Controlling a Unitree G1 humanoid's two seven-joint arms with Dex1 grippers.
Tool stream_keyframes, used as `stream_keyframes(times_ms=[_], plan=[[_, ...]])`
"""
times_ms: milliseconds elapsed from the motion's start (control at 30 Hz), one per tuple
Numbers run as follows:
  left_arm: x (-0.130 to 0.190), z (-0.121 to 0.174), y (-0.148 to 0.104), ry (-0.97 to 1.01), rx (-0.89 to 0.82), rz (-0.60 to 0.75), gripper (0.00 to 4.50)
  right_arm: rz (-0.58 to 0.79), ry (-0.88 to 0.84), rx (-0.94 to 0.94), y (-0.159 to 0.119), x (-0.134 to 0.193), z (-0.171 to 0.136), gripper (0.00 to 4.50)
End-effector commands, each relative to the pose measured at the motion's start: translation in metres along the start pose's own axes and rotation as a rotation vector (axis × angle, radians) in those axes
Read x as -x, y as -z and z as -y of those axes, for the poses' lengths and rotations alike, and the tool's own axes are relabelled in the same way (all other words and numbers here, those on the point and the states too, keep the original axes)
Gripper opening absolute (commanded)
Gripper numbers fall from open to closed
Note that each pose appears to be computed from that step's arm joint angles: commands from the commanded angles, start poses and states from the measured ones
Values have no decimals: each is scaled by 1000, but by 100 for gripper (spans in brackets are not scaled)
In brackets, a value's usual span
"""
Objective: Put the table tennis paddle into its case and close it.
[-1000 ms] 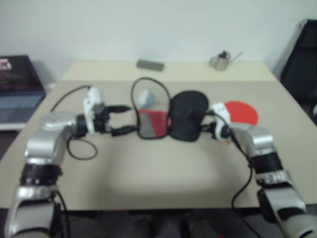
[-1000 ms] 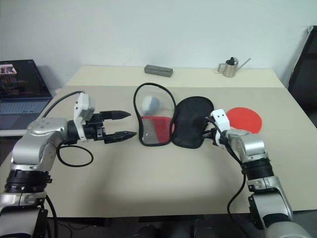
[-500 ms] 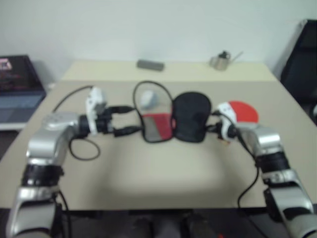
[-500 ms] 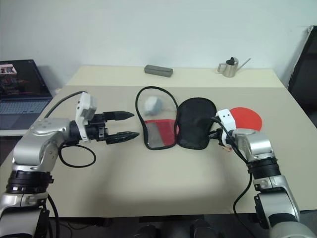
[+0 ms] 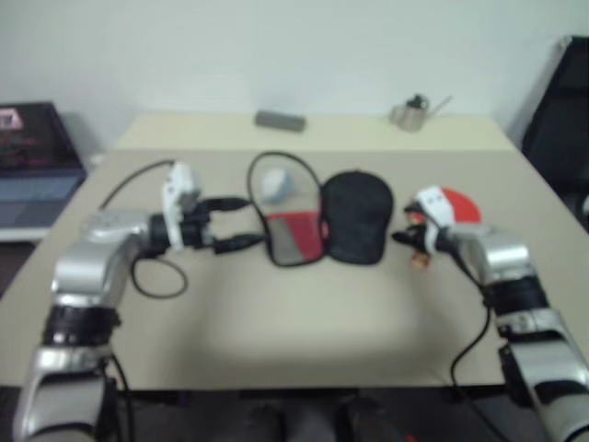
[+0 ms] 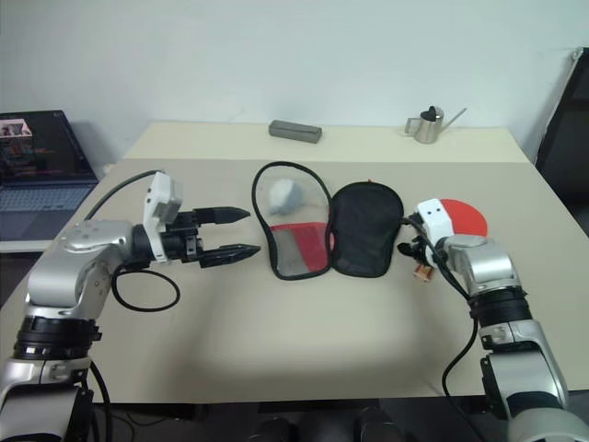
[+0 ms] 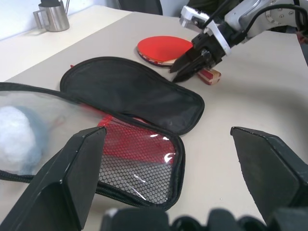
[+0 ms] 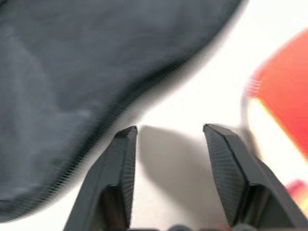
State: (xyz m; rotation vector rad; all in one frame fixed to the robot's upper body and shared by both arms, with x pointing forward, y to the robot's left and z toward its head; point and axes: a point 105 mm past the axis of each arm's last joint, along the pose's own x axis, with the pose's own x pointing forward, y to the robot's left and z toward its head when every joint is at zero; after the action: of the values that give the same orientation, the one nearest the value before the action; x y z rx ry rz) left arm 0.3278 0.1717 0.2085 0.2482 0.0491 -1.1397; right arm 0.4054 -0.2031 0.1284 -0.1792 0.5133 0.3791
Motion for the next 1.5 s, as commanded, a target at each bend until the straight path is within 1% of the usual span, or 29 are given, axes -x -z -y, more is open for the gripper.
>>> stream_keyframes(times_ms=[33, 100, 167, 267, 333, 400, 467, 567, 700, 767, 800, 833, 1033, 1233, 1400, 1500], plan=[[-2, 5, -14, 22, -50, 32, 450, 136, 23, -16, -37, 34, 11, 230], [-2, 5, -14, 24, -53, 33, 450, 178, 40, -35, -48, 50, 15, 230], [-3, 5, -14, 26, -53, 35, 450, 202, 63, -53, -53, 65, 21, 230], [-5, 5, -16, 33, -54, 40, 450, 212, 105, -64, -51, 81, 27, 285], [-8, 5, -17, 41, -57, 45, 450, 202, 153, -64, -47, 89, 29, 348], [-11, 6, -20, 54, -61, 55, 450, 176, 228, -71, -37, 96, 31, 417], [-12, 6, -22, 64, -63, 60, 450, 156, 265, -88, -29, 100, 29, 417], [-16, 7, -26, 85, -69, 67, 450, 114, 276, -134, -12, 100, 10, 417], [-21, 5, -27, 103, -74, 69, 450, 84, 265, -199, 1, 89, -14, 417], [-23, 4, -28, 109, -78, 68, 450, 71, 271, -230, 7, 81, -20, 417], [-23, 3, -28, 112, -81, 67, 450, 68, 275, -238, 8, 78, -21, 417], [-24, 3, -28, 114, -83, 66, 450, 70, 281, -245, 9, 76, -21, 434], [-23, 1, -29, 113, -93, 61, 450, 47, 366, -263, 16, 65, -14, 434], [-21, -1, -28, 104, -96, 58, 450, 16, 350, -328, 25, 48, -23, 434], [-20, -2, -27, 96, -98, 56, 450, 22, 326, -353, 19, 32, -36, 434], [-20, -3, -27, 92, -101, 53, 450, 21, 362, -330, 19, 22, -33, 434]])
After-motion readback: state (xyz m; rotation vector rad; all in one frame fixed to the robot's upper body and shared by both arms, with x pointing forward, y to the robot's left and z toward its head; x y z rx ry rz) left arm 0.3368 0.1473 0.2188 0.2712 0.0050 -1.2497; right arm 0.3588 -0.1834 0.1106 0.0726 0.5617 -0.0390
